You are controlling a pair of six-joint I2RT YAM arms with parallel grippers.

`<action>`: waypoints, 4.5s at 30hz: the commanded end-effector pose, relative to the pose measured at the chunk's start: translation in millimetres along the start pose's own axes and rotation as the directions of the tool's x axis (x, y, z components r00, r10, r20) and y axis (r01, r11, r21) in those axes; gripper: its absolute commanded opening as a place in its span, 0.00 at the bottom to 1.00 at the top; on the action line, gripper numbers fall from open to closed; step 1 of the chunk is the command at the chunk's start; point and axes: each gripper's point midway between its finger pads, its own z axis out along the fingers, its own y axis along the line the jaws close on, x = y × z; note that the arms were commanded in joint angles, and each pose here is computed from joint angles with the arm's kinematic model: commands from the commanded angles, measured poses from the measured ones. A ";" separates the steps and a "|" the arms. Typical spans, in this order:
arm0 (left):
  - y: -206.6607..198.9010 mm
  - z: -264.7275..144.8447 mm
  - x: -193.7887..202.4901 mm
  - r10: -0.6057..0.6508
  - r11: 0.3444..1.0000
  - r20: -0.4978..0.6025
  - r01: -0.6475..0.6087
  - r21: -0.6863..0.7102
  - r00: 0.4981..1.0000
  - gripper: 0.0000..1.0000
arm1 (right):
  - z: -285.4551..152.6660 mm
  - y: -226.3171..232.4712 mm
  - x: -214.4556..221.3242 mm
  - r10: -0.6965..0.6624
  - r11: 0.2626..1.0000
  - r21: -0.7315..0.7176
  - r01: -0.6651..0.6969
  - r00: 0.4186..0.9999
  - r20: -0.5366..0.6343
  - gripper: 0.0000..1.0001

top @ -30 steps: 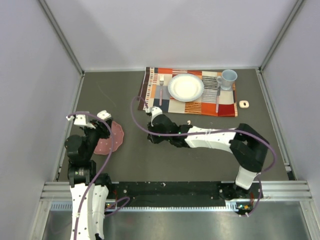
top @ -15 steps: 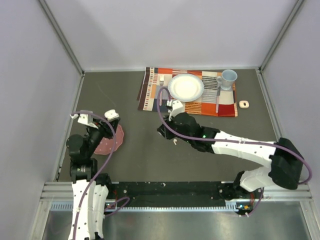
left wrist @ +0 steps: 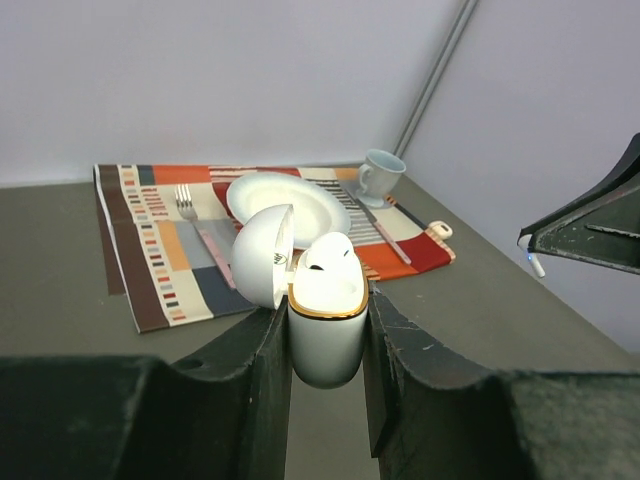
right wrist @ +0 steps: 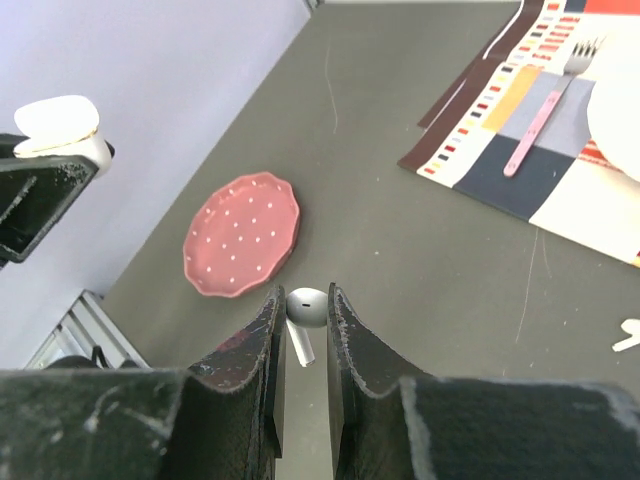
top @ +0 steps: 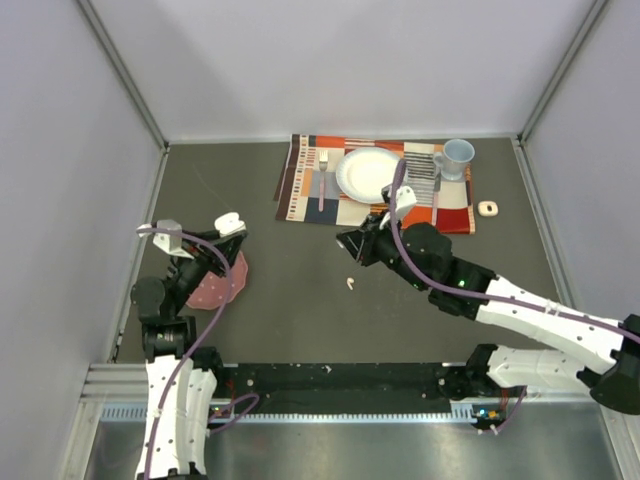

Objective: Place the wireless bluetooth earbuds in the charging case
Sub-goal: Insert the left earbud into the left side groove of the charging case.

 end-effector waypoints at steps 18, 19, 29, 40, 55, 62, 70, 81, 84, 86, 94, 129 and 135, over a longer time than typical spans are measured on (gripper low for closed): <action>-34.0 29.7 -46.3 -0.066 0.984 0.188 0.033 0.173 0.980 0.00 | -47.0 42.9 -160.0 0.171 0.984 -0.103 -0.144 0.921 0.351 0.05; -44.3 31.7 -38.7 -0.080 0.977 0.166 0.044 0.210 0.983 0.00 | -43.0 35.5 -147.2 0.170 0.985 -0.081 -0.151 0.927 0.334 0.05; -66.3 39.9 -2.9 -0.120 0.959 0.115 0.086 0.270 0.986 0.00 | -69.0 14.0 -132.4 0.170 0.985 -0.061 -0.159 0.920 0.353 0.05; -85.7 35.5 17.2 -0.143 0.923 0.085 0.101 0.372 0.986 0.00 | -61.2 21.3 -120.9 0.181 0.982 -0.117 -0.150 0.923 0.339 0.05; -113.0 35.2 29.7 -0.107 0.870 0.132 0.029 0.492 0.985 0.00 | -45.4 28.7 -96.0 0.212 0.963 -0.244 -0.117 0.886 0.412 0.05; -118.3 40.8 34.9 -0.051 0.871 0.177 -0.043 0.489 0.983 0.00 | -51.3 44.8 -93.6 0.210 0.948 -0.310 -0.069 0.868 0.450 0.04; -136.1 45.6 47.5 -0.003 0.846 0.225 -0.118 0.520 0.974 0.00 | -49.5 78.3 -83.7 0.184 0.927 -0.376 0.008 0.863 0.471 0.04; -142.9 46.1 42.0 0.000 0.850 0.279 -0.147 0.505 0.960 0.00 | -36.3 91.0 -65.7 0.176 0.915 -0.404 0.026 0.872 0.456 0.03; -144.1 45.0 39.5 0.004 0.850 0.289 -0.156 0.503 0.957 0.00 | -31.0 90.9 -61.6 0.174 0.918 -0.395 0.017 0.879 0.443 0.03; -144.9 44.6 37.9 0.009 0.850 0.296 -0.163 0.501 0.955 0.00 | -27.2 93.8 -58.7 0.168 0.917 -0.399 0.020 0.887 0.431 0.04; -144.9 42.0 35.6 0.017 0.853 0.321 -0.181 0.490 0.947 0.00 | -18.1 100.8 -50.7 0.159 0.910 -0.413 0.025 0.900 0.405 0.03; -138.9 35.7 24.8 0.025 0.874 0.354 -0.193 0.447 0.935 0.00 | 12.4 112.7 -20.0 0.096 0.915 -0.401 0.052 0.936 0.339 0.02; -134.7 32.4 18.8 0.022 0.886 0.376 -0.193 0.422 0.926 0.00 | 15.0 109.6 -14.1 0.074 0.920 -0.386 0.066 0.939 0.337 0.02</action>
